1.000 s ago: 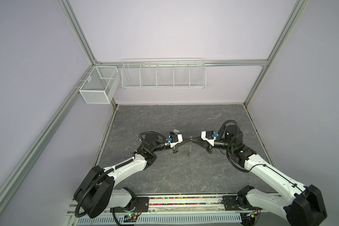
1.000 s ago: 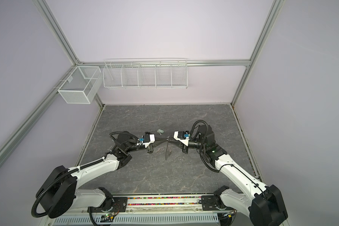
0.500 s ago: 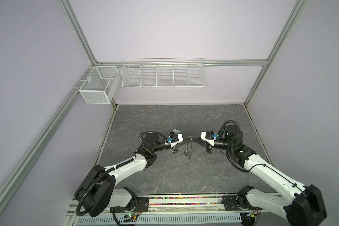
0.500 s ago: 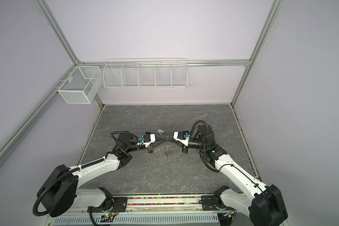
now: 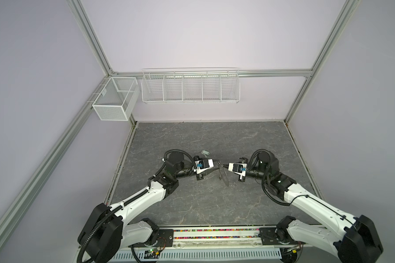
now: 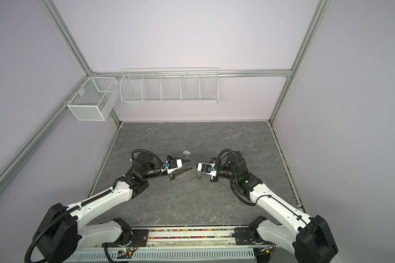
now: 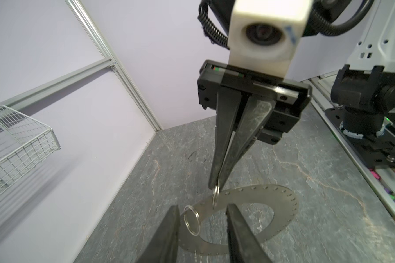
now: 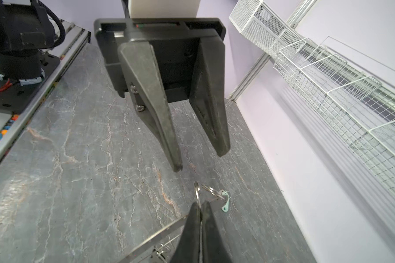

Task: Attach keys to a key ring
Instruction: Pick up the keyring from the center of the table.

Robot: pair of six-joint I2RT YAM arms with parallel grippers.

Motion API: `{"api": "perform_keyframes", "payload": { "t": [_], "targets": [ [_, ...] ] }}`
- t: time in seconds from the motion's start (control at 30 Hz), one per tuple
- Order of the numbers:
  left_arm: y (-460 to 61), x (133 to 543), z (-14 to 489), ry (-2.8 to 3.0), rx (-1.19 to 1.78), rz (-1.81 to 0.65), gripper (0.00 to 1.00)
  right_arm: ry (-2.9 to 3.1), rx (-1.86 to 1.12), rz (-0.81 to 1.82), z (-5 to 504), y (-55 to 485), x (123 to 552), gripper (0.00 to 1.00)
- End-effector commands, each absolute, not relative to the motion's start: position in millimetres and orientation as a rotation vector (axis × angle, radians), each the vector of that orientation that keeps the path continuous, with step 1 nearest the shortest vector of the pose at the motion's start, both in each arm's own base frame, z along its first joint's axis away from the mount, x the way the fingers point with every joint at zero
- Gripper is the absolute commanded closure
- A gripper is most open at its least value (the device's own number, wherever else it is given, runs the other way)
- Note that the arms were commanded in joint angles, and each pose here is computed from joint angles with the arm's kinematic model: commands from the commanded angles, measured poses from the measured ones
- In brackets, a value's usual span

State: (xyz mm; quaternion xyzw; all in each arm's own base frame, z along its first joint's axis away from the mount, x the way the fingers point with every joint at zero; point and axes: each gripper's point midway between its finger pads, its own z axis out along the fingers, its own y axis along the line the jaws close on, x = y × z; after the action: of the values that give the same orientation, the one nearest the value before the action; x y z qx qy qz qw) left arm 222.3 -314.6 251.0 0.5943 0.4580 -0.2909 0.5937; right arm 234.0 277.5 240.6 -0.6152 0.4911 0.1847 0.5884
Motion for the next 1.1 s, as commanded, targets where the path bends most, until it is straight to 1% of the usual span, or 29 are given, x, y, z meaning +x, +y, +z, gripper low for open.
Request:
{"api": "perform_keyframes", "payload": {
  "t": [0.0, 0.17, 0.27, 0.37, 0.4, 0.47, 0.5, 0.53, 0.57, 0.63, 0.77, 0.87, 0.93, 1.07],
  "targets": [
    [-310, 226, 245, 1.081, 1.441, -0.591, 0.65, 1.065, -1.464, 0.301, 243, 279, 238, 0.93],
    [-306, 232, 242, 1.131, 1.438, -0.555, 0.65, 1.044, -1.480, 0.235, 241, 281, 241, 0.93],
    [-302, 246, 246, 1.254, 1.338, -0.552, 0.66, 1.042, -1.487, 0.201, 238, 281, 243, 0.93],
    [-292, 271, 247, 1.444, 1.182, -0.518, 0.65, 1.049, -1.488, 0.188, 235, 281, 245, 0.93],
    [-287, 283, 247, 1.519, 1.112, -0.495, 0.64, 1.060, -1.494, 0.179, 232, 280, 246, 0.93],
    [-275, 306, 247, 1.656, 0.976, -0.436, 0.58, 1.088, -1.494, 0.159, 229, 277, 249, 0.93],
    [-271, 316, 244, 1.721, 0.924, -0.422, 0.57, 1.102, -1.496, 0.144, 226, 275, 252, 0.93],
    [-268, 325, 240, 1.794, 0.889, -0.422, 0.49, 1.127, -1.490, 0.126, 224, 272, 255, 0.93],
    [-267, 331, 233, 1.870, 0.877, -0.452, 0.46, 1.153, -1.494, 0.119, 221, 270, 257, 0.93],
    [-263, 352, 217, 2.028, 0.771, -0.479, 0.46, 1.186, -1.487, 0.106, 219, 266, 261, 0.93],
    [-260, 388, 174, 2.311, 0.598, -0.606, 0.47, 1.232, -1.449, 0.092, 221, 257, 266, 0.93],
    [-266, 402, 145, 2.463, 0.557, -0.689, 0.49, 1.250, -1.444, 0.084, 221, 252, 265, 0.93],
    [-265, 415, 124, 2.547, 0.471, -0.670, 0.52, 1.266, -1.446, 0.082, 220, 249, 264, 0.93],
    [-263, 438, 98, 2.619, 0.314, -0.631, 0.53, 1.294, -1.452, 0.104, 216, 247, 259, 0.93]
  ]
}}
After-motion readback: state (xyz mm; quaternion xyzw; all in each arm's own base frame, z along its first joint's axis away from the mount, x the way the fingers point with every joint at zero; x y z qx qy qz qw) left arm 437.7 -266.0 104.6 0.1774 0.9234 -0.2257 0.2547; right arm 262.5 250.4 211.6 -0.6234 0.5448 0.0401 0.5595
